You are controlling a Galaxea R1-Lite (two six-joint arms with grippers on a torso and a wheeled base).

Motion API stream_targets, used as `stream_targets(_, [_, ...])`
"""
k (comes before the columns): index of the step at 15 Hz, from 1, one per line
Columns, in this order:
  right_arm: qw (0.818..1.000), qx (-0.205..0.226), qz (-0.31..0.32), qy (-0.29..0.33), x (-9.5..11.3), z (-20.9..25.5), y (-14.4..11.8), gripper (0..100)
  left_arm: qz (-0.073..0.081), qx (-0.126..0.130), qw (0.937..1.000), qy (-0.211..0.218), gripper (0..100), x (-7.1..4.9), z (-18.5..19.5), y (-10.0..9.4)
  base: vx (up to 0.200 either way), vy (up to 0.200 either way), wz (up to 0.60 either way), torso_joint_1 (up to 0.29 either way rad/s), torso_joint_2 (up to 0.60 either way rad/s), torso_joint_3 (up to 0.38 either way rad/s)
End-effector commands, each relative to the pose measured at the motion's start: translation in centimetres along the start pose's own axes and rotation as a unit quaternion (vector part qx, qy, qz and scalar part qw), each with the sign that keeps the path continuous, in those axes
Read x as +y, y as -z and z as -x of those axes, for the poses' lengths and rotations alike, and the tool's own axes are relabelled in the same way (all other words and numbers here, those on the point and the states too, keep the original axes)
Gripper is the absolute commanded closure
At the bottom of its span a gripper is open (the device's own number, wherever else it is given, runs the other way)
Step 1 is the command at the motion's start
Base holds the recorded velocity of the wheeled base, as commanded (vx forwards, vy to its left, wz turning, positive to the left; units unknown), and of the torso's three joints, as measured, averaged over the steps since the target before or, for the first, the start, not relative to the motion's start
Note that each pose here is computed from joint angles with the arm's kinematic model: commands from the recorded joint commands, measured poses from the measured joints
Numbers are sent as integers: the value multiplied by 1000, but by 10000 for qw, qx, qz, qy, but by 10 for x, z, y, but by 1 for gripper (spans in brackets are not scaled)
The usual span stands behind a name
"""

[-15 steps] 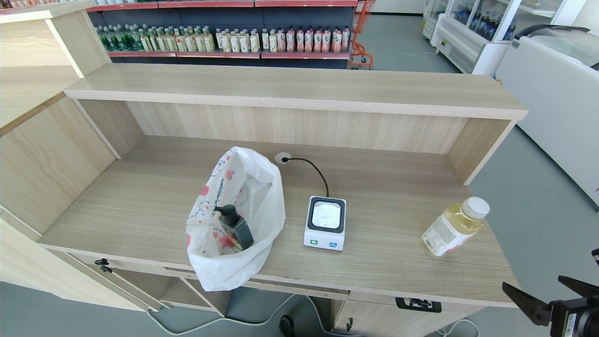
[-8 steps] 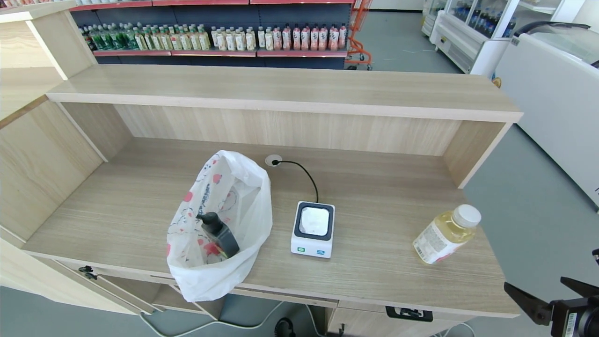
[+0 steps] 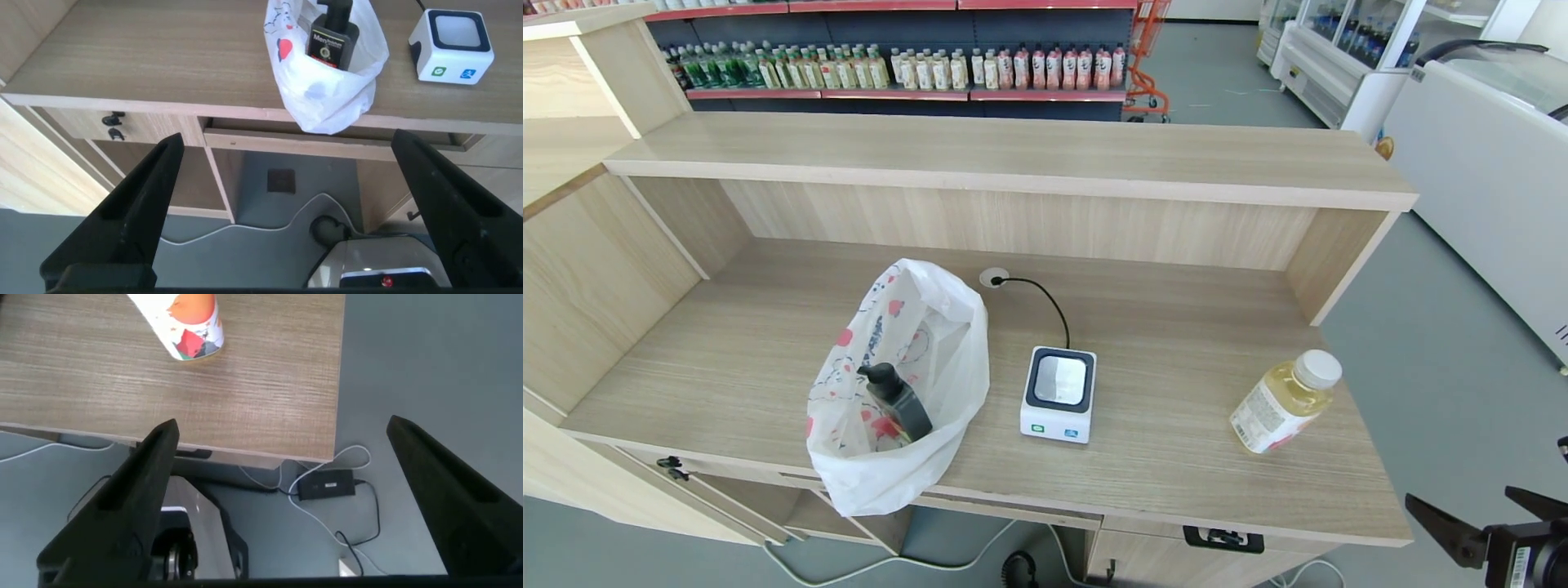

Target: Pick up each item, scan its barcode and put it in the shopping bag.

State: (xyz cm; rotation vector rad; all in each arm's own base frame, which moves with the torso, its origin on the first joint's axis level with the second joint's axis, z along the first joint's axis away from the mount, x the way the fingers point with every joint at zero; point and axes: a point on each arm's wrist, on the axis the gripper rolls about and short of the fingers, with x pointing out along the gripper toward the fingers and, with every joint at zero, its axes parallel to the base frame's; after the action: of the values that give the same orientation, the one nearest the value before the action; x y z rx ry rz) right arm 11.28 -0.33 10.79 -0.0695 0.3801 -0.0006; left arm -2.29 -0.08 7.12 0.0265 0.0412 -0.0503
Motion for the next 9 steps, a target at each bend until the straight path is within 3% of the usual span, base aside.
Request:
stream_targets(1, [9999, 55, -13, -140, 2, -6, -3, 0, -2, -3, 10000, 4, 0, 0, 0, 0, 0, 0, 0, 0, 0, 0])
stream_targets(6, [9960, 201, -226, -837, 20, -37, -21, 0, -2, -3, 10000, 4, 0, 0, 0, 0, 0, 0, 0, 0, 0, 0])
stream_targets(9, [9955, -9, -125, -942, 25, -73, -27, 0, -2, -3, 10000, 4, 0, 0, 0, 0, 0, 0, 0, 0, 0, 0])
